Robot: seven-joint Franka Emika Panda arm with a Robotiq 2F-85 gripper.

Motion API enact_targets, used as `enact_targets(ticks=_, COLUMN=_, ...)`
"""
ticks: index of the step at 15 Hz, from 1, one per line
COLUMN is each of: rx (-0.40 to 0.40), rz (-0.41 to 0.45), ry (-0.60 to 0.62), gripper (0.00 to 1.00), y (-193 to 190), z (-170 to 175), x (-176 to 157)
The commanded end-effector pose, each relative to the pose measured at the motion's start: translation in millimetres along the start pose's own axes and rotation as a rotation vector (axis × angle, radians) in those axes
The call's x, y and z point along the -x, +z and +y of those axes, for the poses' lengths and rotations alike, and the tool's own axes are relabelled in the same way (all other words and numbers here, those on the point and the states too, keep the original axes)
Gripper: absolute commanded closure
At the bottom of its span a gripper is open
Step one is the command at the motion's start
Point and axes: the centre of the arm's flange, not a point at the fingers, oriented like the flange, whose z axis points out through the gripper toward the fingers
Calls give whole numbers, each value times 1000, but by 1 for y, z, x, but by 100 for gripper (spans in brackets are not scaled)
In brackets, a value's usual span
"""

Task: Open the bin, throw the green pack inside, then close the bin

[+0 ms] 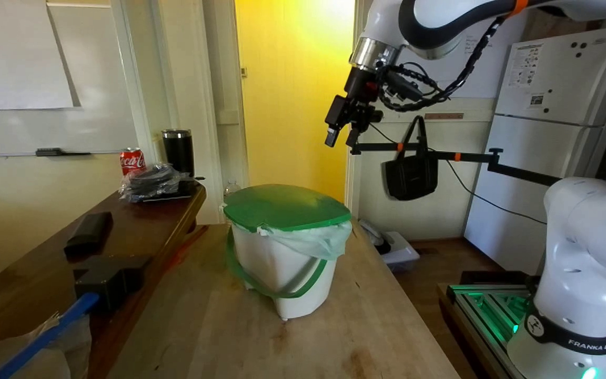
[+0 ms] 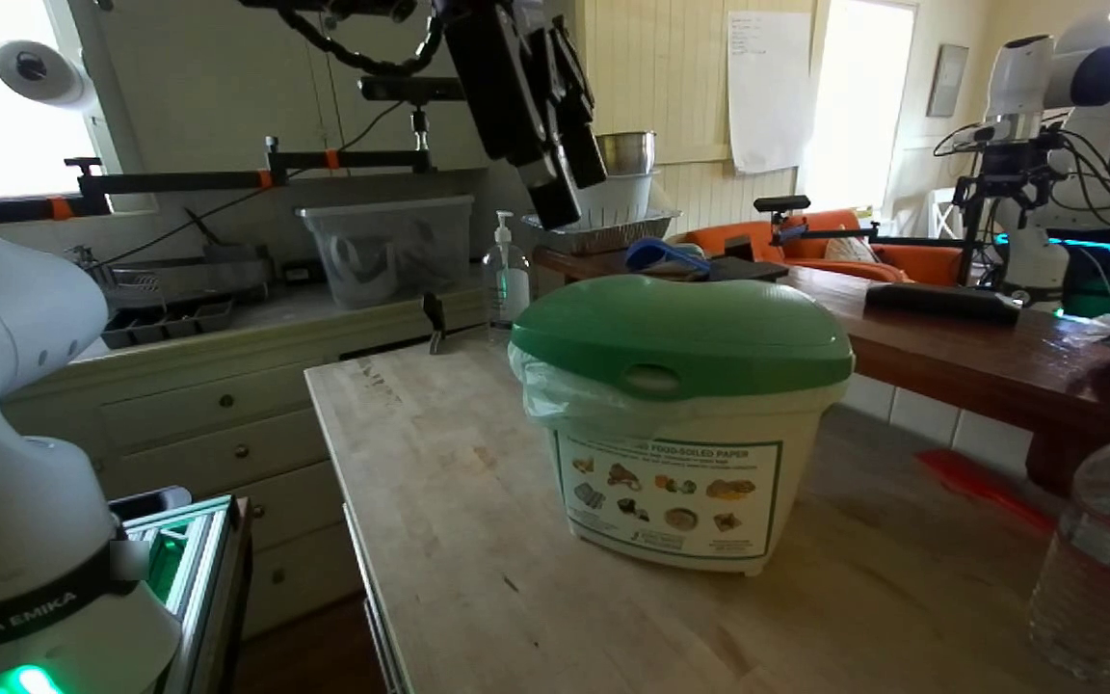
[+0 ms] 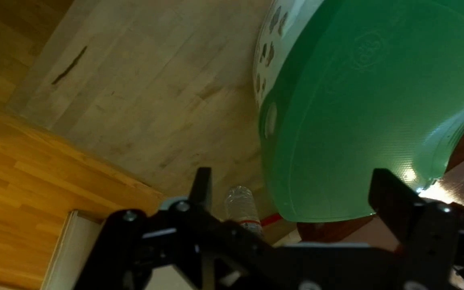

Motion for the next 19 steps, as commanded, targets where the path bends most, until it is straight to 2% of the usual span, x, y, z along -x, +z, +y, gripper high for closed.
enact_targets(ticks=1, rx=-15, rz=-21, ry=-116, gripper=0, y=0, z=29, x=13)
enact_targets(ticks=4, rx=-45, rz=-55, ry=-268, gripper=0, y=6, z=46, x=18)
enact_targets(ticks=8, rx=-92, rz=-73, ry=-397, gripper=0, y=11, z=61, x=27)
enact_targets(ticks=11, rx=-108, rz=-72, ry=-425, gripper=0, y=16, z=68, x=33)
enact_targets(ticks=12, rx=-78, rz=-60, ry=-397, gripper=0, y=14, z=63, x=19)
enact_targets(ticks=19, rx=-78, rz=-58, ry=-399, gripper=0, y=13, z=64, x=19)
